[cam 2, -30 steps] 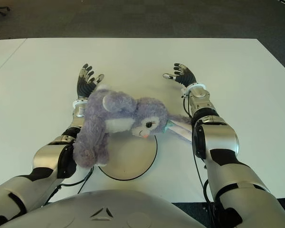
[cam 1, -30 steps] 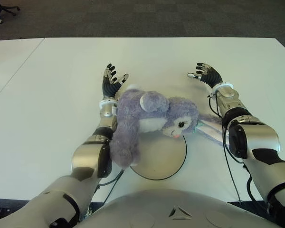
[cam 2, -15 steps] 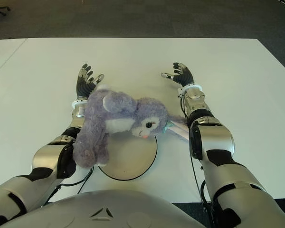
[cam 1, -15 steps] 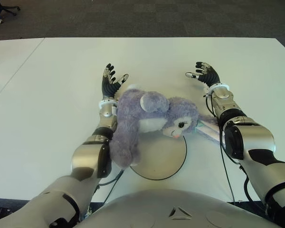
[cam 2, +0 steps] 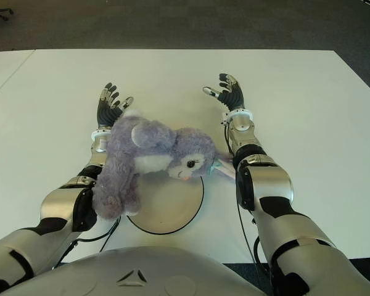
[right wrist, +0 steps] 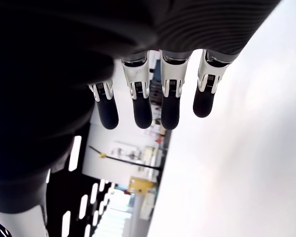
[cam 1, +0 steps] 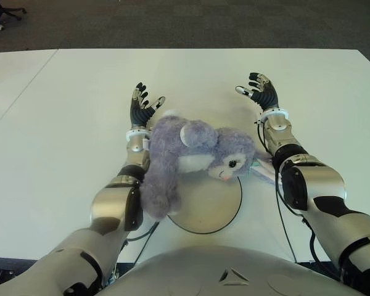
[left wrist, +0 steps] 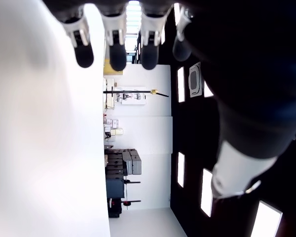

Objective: Put the doll into the plate.

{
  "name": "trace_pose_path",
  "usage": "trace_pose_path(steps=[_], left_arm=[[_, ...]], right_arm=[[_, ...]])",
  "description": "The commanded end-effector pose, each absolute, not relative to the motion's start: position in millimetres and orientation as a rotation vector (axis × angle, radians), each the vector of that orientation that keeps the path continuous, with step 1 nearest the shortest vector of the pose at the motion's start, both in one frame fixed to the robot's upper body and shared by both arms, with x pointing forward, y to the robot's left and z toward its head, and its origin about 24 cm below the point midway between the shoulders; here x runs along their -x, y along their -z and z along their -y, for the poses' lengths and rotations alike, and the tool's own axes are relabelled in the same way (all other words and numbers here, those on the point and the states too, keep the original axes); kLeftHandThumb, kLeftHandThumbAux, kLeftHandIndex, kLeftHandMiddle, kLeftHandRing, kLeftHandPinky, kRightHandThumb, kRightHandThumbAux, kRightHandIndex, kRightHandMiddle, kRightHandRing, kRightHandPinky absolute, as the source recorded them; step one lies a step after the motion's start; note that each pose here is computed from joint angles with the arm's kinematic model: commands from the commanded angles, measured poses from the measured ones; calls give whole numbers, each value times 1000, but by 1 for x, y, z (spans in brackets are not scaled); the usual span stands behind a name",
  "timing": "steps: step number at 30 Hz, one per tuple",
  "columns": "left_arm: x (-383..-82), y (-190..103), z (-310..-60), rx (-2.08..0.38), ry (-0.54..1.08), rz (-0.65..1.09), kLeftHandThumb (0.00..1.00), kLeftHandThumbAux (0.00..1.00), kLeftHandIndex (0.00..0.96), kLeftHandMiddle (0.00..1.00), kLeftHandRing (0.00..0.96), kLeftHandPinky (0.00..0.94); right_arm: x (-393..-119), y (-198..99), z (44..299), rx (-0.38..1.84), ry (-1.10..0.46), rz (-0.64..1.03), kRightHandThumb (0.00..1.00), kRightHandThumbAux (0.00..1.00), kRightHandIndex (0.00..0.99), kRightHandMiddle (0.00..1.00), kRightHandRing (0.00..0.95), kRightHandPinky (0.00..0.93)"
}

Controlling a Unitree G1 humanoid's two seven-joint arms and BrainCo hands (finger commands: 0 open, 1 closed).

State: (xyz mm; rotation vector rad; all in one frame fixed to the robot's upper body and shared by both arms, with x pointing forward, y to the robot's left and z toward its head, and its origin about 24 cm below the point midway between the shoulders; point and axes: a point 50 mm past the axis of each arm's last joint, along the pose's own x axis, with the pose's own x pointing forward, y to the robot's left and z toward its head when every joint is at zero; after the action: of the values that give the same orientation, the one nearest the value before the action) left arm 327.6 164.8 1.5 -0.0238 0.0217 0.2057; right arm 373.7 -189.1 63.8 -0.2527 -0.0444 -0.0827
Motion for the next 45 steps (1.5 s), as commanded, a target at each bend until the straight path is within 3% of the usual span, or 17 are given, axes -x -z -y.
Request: trace_pose_path(steps=[1,11,23,39,45], left_arm=[[-262,77,-179,43,-259,-390,34,781,82,111,106,125],[-262,76,-185,37,-261,-389,31,779,81,121,118,132],[-261,76,-191,11,-264,-392,33,764,81,134,137,136],[-261,75,-196,20,-279,-380,39,757,94,143,141,135],[-262,74,-196,34,-273,-376,55,773,102,129,126,138]], right_arm=[[-359,-47,183,266,107,86,0,675,254,268,212,132],[-319,-7,172,232,170,116,0,571,249,260,211,121],[-286,46,147,-54,153,-159,0,481,209,150,117,83],[-282,53,144,-36,142,-215,0,473,152,122,93,80],[-285,54,148,-90,164,-247,0,512,156,144,103,68]])
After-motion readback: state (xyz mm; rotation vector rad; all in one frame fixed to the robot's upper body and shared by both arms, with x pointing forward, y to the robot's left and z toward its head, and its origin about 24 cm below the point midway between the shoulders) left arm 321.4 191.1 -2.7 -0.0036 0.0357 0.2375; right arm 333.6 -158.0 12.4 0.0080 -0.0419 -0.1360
